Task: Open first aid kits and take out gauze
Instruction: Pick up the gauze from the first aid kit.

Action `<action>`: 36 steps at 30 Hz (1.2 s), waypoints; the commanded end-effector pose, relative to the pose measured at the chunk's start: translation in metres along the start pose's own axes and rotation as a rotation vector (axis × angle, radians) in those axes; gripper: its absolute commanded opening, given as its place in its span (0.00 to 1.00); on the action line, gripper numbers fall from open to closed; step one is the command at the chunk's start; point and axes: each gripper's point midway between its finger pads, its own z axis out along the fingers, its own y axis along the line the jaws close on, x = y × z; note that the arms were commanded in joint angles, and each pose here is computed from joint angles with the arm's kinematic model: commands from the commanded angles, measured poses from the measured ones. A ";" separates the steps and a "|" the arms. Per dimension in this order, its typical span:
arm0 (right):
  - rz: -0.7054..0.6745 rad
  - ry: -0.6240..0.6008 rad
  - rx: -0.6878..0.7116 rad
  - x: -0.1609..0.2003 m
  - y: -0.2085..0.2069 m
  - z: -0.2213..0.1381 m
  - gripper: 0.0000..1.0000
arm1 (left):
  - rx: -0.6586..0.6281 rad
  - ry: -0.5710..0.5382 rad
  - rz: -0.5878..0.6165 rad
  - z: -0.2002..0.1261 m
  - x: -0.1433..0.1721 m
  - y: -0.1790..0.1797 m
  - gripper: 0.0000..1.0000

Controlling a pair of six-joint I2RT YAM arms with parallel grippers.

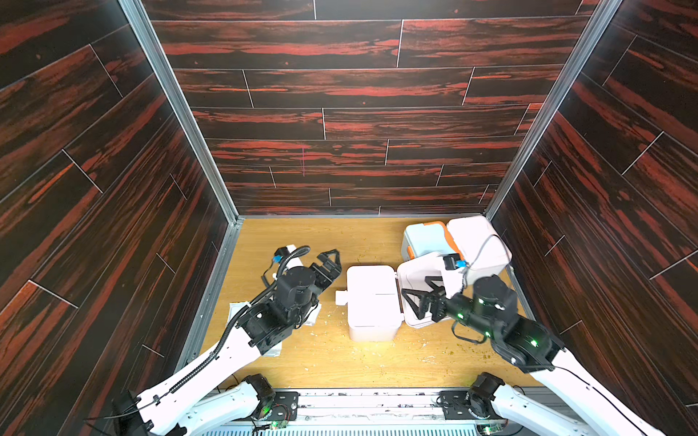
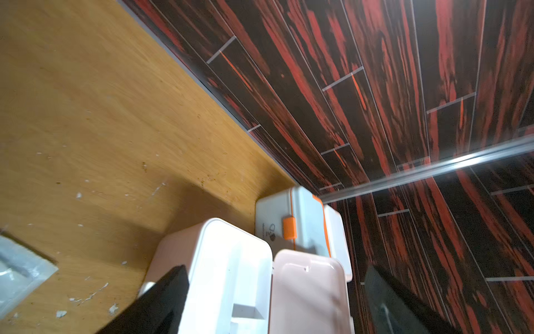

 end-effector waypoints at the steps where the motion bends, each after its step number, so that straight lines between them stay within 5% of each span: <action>1: 0.014 -0.108 0.061 -0.011 -0.012 -0.017 0.99 | 0.005 0.148 0.119 0.009 0.027 -0.004 1.00; 5: 0.042 -0.231 0.105 -0.016 -0.026 -0.047 0.99 | 0.001 0.239 0.160 0.025 0.049 -0.007 1.00; 13: 0.086 -0.341 0.172 -0.011 -0.046 -0.081 0.99 | -0.066 0.405 0.443 0.042 0.107 -0.032 1.00; 27: 0.106 0.008 0.121 0.045 -0.035 -0.009 0.99 | -0.238 0.605 0.666 0.052 0.163 -0.002 0.88; 36: 0.108 0.061 0.122 0.052 -0.035 0.007 0.99 | -0.405 0.624 0.743 0.057 0.170 0.030 0.62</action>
